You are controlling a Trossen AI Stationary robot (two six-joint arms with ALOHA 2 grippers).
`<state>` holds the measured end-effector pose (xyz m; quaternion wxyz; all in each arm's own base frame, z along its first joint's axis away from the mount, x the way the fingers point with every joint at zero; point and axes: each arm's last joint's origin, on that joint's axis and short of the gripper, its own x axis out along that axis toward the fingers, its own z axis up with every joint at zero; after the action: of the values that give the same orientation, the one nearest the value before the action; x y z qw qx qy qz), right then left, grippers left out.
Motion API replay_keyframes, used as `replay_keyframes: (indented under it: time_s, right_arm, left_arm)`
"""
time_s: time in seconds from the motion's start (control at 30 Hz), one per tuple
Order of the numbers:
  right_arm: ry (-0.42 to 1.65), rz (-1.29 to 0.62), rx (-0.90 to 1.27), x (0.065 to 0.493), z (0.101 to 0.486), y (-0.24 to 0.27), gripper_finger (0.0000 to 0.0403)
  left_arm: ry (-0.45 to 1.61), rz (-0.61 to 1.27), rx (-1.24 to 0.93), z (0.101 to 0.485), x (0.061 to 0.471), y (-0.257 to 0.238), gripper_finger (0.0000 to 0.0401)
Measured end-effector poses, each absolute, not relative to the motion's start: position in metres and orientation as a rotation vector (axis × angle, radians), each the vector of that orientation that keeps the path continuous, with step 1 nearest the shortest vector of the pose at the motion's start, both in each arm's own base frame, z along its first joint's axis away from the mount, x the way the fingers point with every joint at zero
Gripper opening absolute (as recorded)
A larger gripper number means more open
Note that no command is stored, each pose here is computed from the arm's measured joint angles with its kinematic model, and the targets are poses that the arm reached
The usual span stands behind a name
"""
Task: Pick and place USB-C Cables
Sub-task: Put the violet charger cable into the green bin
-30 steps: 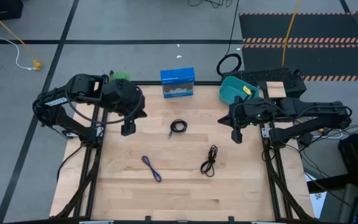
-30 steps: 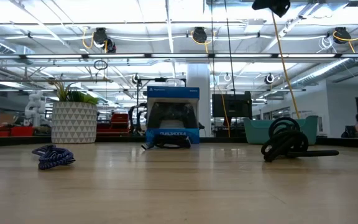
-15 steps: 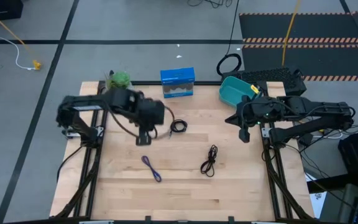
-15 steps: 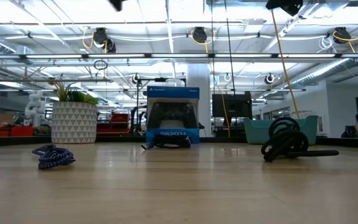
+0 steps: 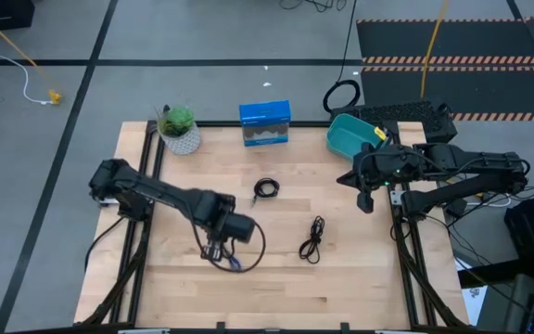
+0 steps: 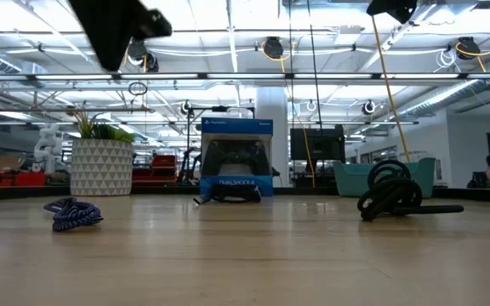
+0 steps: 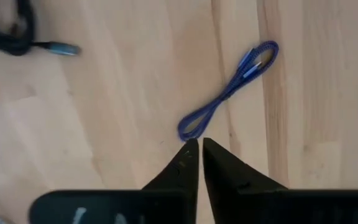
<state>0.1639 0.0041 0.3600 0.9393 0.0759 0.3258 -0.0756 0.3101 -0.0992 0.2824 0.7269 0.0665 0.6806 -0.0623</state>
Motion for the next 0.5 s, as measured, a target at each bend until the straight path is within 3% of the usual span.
replay_keyframes:
  time_s: [0.5]
  right_arm:
    - [0.585, -0.138, 0.138, 0.169, 0.366, 0.004, 0.0000]
  left_arm:
    - [1.472, -0.181, 0.180, 0.199, 0.297, -0.116, 0.0145]
